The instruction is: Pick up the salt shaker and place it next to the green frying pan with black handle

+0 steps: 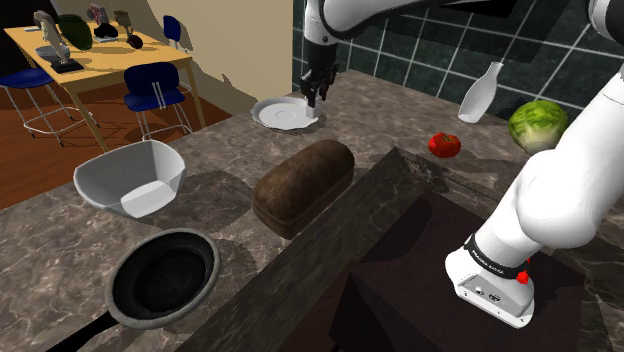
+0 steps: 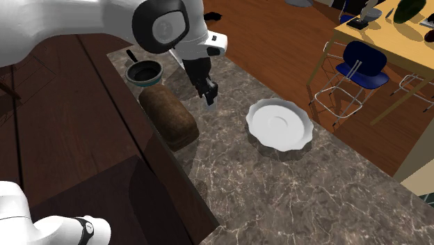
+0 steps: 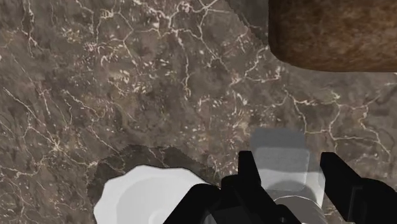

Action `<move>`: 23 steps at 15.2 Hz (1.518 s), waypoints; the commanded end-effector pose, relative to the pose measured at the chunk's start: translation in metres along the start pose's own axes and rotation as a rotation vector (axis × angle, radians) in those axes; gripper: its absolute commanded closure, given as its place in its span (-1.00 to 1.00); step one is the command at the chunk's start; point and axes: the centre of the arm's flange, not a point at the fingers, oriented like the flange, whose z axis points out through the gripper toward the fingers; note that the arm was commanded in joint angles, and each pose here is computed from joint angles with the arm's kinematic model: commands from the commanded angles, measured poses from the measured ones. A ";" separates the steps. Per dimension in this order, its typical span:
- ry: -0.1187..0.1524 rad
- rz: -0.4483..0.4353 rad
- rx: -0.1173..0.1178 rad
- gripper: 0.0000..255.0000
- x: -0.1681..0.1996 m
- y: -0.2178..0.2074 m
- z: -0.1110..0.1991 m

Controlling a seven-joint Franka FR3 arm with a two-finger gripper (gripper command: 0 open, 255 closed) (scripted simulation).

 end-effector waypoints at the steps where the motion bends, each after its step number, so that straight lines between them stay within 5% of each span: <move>1: 0.000 0.002 0.000 1.00 -0.008 -0.024 -0.003; 23: 0.000 0.002 0.000 1.00 -0.074 -0.305 -0.040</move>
